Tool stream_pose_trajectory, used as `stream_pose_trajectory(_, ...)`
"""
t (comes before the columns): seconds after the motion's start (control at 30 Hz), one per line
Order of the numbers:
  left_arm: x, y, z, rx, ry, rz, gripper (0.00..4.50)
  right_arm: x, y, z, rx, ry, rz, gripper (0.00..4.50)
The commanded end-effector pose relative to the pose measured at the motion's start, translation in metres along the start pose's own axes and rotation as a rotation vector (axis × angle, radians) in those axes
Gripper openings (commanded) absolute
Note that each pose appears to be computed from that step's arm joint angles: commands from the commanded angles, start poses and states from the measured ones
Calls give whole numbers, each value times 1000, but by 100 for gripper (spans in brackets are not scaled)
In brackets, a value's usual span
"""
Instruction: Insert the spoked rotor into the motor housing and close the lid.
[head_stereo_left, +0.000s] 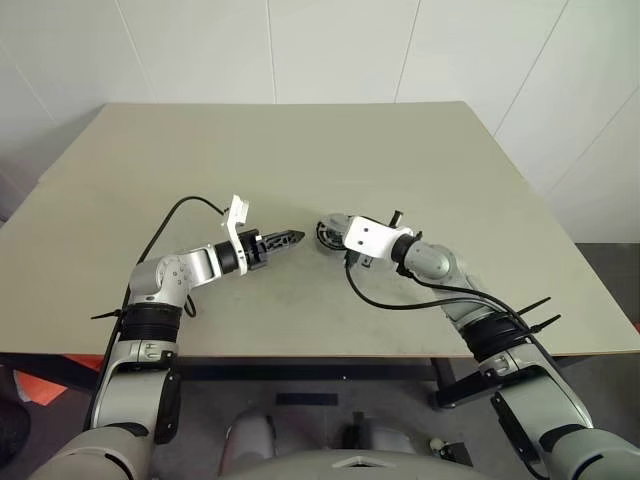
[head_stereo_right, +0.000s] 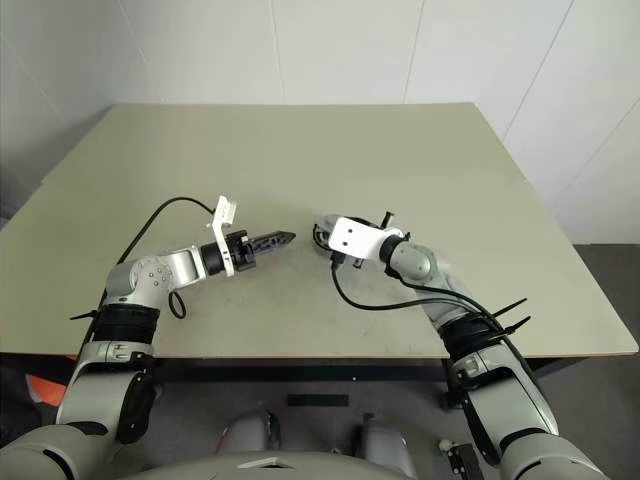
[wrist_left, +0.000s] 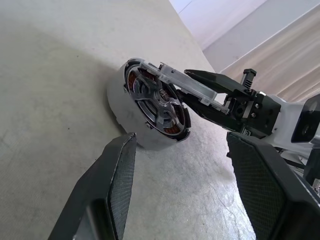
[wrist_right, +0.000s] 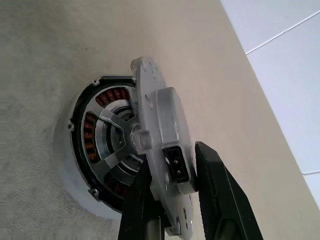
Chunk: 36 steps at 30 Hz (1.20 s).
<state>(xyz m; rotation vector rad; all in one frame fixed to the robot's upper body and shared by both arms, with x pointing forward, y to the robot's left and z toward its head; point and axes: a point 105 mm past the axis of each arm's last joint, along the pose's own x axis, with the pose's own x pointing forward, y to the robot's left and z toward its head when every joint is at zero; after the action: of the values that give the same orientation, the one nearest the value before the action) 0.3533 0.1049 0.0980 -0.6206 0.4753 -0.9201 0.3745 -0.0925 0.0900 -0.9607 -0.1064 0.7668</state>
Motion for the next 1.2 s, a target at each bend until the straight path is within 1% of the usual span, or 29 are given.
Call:
stream_pose_trajectory(0.03, 0, -6, 14, 39, -31, -18, 303, 1, 13, 15, -4, -55, 59, 103)
stream_pose_trajectory(0.4, 1, -6, 14, 38, -33, -18, 303, 15, -1, 45, 49, -127, -2, 103)
stream_pose_trajectory(0.57, -1, -6, 13, 36, -36, -16, 303, 17, -7, 41, 64, -112, -29, 103)
stream_pose_trajectory(0.67, -2, -6, 12, 35, -35, -14, 303, 15, -5, 37, 84, -110, -13, 160)
stream_pose_trajectory(0.83, -2, -6, 11, 33, -35, -11, 303, 15, 2, 26, 97, -58, 25, 329)
stream_pose_trajectory(1.0, -1, -6, 11, 32, -34, -10, 303, 13, 10, 26, 145, -69, 71, 329)
stream_pose_trajectory(1.13, -1, -5, 11, 31, -33, -10, 303, 13, 9, 36, 307, -114, 86, 329)
stream_pose_trajectory(1.2, -2, -4, 11, 30, -31, -4, 303, 12, 4, 48, 402, -162, 103, 329)
